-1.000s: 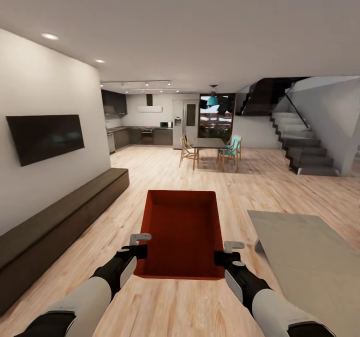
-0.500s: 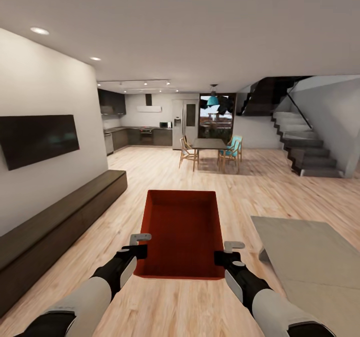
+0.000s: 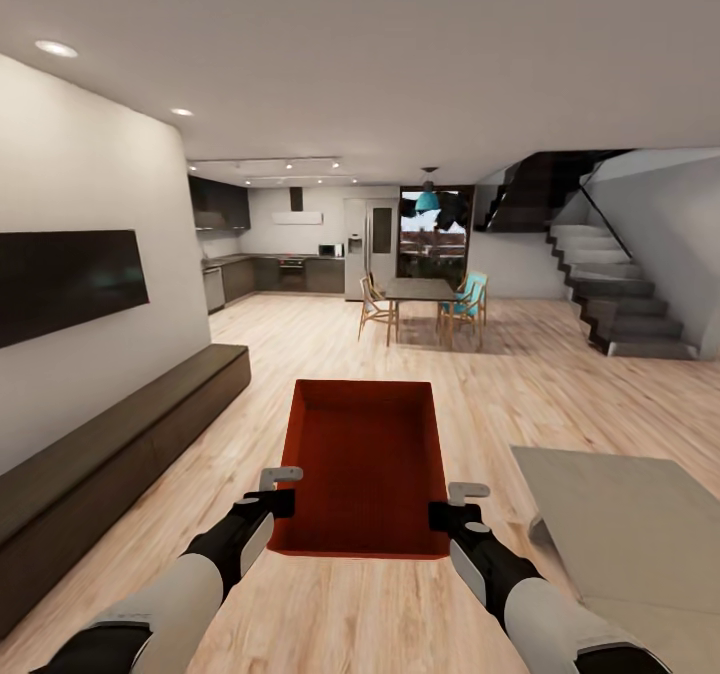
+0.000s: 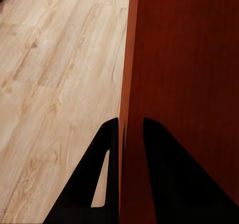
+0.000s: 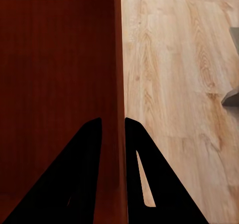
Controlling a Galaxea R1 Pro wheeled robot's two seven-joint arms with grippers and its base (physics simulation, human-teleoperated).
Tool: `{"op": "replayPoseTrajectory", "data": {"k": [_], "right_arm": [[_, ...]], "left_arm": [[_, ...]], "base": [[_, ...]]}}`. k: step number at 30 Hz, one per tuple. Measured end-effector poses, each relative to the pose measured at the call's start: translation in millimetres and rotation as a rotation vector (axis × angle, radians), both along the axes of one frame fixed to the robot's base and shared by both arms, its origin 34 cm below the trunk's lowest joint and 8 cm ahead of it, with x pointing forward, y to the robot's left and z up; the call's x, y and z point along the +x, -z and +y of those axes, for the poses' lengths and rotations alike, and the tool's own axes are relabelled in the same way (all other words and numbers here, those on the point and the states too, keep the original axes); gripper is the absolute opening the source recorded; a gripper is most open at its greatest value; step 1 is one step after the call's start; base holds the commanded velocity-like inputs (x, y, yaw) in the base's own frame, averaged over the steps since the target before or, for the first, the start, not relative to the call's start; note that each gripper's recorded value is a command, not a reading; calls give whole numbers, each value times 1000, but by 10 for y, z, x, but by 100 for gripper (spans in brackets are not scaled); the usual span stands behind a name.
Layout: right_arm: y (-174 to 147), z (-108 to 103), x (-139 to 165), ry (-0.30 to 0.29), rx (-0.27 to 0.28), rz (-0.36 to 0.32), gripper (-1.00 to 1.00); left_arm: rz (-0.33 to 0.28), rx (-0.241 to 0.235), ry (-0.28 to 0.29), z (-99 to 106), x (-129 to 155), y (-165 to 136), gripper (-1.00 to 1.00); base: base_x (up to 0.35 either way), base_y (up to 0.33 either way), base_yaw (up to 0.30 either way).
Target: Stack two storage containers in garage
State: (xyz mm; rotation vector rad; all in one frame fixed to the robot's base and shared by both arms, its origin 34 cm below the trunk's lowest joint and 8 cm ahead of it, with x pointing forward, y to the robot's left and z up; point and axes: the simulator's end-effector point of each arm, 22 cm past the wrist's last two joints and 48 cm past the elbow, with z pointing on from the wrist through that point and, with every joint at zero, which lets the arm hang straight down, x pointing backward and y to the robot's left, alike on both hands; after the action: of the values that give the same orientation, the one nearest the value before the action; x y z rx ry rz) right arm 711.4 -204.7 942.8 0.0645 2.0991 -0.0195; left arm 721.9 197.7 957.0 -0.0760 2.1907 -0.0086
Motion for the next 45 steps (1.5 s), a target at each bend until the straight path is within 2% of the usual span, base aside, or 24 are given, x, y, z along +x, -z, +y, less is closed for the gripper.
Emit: {"op": "replayPoseTrajectory", "data": {"k": [15, 30, 45], "right_arm": [[6, 8, -5, 1, 0, 4, -100], [7, 10, -6, 0, -1, 4, -100], [8, 4, -5, 0, 1, 3, -100]], "left_arm": [[5, 0, 0, 8, -4, 7, -100], [6, 0, 0, 11, -5, 8, -100], [4, 2, 1, 3, -3, 3, -100]], "base": [[322, 0, -13], [322, 0, -245], [322, 0, -11]]}}
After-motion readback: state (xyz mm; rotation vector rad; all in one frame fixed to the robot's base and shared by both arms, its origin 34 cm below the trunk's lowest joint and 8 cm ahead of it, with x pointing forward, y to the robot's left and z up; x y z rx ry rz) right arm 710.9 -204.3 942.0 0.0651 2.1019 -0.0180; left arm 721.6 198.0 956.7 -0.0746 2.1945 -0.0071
